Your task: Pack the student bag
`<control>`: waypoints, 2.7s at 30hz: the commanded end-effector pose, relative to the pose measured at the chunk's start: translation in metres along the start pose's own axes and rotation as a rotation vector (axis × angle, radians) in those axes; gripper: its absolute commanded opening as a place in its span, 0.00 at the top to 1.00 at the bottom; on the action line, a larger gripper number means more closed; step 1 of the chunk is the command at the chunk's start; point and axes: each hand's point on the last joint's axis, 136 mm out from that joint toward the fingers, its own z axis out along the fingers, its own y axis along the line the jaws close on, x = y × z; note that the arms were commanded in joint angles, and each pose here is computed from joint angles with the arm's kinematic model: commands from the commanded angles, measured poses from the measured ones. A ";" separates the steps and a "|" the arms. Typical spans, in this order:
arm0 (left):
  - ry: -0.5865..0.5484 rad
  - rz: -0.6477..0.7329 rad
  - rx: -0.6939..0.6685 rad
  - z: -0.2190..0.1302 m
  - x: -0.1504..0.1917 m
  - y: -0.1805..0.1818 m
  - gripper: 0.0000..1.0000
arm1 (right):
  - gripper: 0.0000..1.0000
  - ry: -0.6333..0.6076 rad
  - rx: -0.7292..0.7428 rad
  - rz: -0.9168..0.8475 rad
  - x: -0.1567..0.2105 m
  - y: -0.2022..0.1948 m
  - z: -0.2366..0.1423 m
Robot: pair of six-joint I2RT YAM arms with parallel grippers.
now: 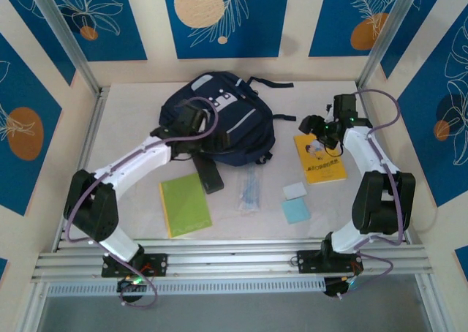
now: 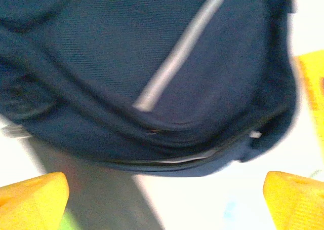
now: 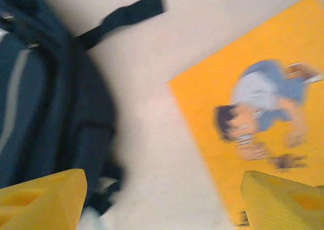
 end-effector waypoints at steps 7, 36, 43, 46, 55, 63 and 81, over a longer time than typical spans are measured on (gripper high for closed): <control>0.009 -0.101 0.330 0.055 0.025 -0.126 0.05 | 0.13 -0.011 0.217 0.018 -0.032 -0.107 0.019; 0.197 -0.003 0.330 0.152 0.077 -0.186 0.11 | 0.27 0.276 -0.122 0.206 0.082 -0.052 0.052; 0.271 0.025 0.276 0.176 0.097 -0.174 0.19 | 0.39 0.288 -0.145 0.183 0.084 -0.042 0.058; 0.301 0.027 0.257 0.183 0.106 -0.168 0.23 | 0.42 0.282 -0.174 0.175 0.080 -0.029 0.052; 0.314 0.030 0.252 0.184 0.109 -0.166 0.26 | 0.64 0.249 -0.203 0.151 0.068 -0.005 0.035; 0.320 0.022 0.275 0.176 0.107 -0.173 0.26 | 1.00 0.273 -0.192 0.162 0.074 -0.007 0.046; 0.000 -0.068 0.473 0.044 -0.064 -0.148 0.08 | 1.00 0.118 -0.423 -0.115 0.037 0.094 -0.067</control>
